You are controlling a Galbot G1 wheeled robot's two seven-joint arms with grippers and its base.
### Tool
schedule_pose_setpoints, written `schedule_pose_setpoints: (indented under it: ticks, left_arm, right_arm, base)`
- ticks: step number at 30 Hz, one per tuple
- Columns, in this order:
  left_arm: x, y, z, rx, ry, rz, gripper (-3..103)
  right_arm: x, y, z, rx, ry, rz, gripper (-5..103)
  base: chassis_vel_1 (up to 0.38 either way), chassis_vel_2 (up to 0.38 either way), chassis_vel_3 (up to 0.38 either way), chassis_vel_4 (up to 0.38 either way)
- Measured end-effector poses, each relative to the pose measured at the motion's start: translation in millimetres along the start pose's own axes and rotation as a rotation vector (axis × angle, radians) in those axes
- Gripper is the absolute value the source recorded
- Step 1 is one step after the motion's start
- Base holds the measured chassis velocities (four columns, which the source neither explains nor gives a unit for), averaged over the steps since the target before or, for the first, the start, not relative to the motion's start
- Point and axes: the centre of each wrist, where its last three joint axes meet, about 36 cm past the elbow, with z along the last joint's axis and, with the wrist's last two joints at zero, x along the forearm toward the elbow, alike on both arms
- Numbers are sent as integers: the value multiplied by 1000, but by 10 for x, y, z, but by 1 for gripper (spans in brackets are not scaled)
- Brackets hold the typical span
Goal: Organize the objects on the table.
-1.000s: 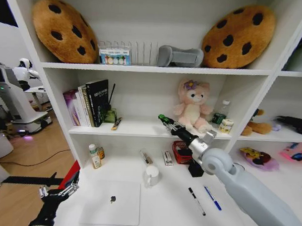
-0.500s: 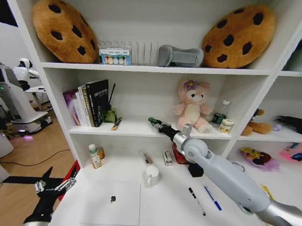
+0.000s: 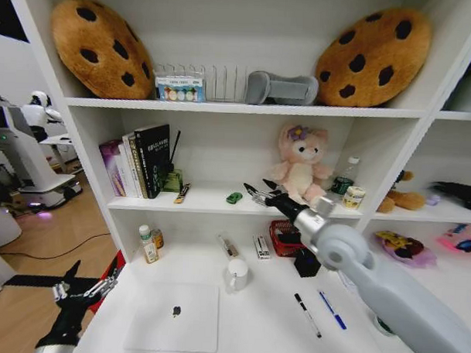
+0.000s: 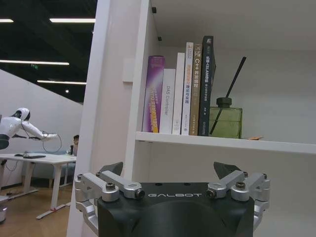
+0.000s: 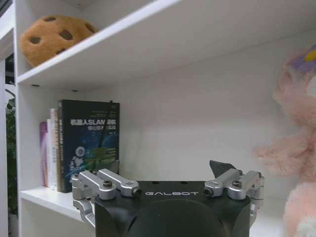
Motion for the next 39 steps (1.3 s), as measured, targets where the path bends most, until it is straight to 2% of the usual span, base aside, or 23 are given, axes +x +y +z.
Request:
schedule_pose_setpoints:
  ticks: [3,9,12,13,15,16,18,20,23,29,32,39]
  left_arm:
    - [-3,-29,16,8,0,0,100]
    - [-4,-53,12,9,-3,4,100]
    - [-8,-28,0,5,-7,8,100]
    - [-8,-28,0,5,-7,8,100]
    - [-6,1,7,5,-8,9,100]
    - [0,15,33,4,-9,6,100]
    - [7,19,57,7,-8,2,100]
    - [35,18,121,14,-3,-11,100]
    - [51,22,149,15,0,-17,100]
    - [44,64,161,5,4,-15,100]
    - [49,88,184,1,11,-19,100]
    - [64,81,200,-4,15,-23,100]
  right_arm:
    - [392,297,77,11,15,20,100]
    - [608,420,241,1,59,70,100]
    - [979,540,676,2,150,211,100]
    - [979,540,676,2,150,211,100]
    - [1198,586,919,28,196,285,100]
    - [1342,544,1157,40,249,348,100]
    - [1417,513,1299,45,282,385,100]
    - [1551,481,1595,19,357,449,100]
    - [1609,466,1774,-8,410,488,100]
    - [1618,382,1941,-55,510,542,100]
    - [1599,244,2064,-74,559,569,100]
    - [1551,85,2191,-91,596,581,100]
  base:
    - [0,0,0,0]
    - [0,0,0,0]
    - [0,0,0,0]
    - [0,0,0,0]
    - [0,0,0,0]
    - [0,0,0,0]
    - [0,0,0,0]
    - [0,0,0,0]
    - [0,0,0,0]
    - [0,0,0,0]
    - [0,0,0,0]
    - [0,0,0,0]
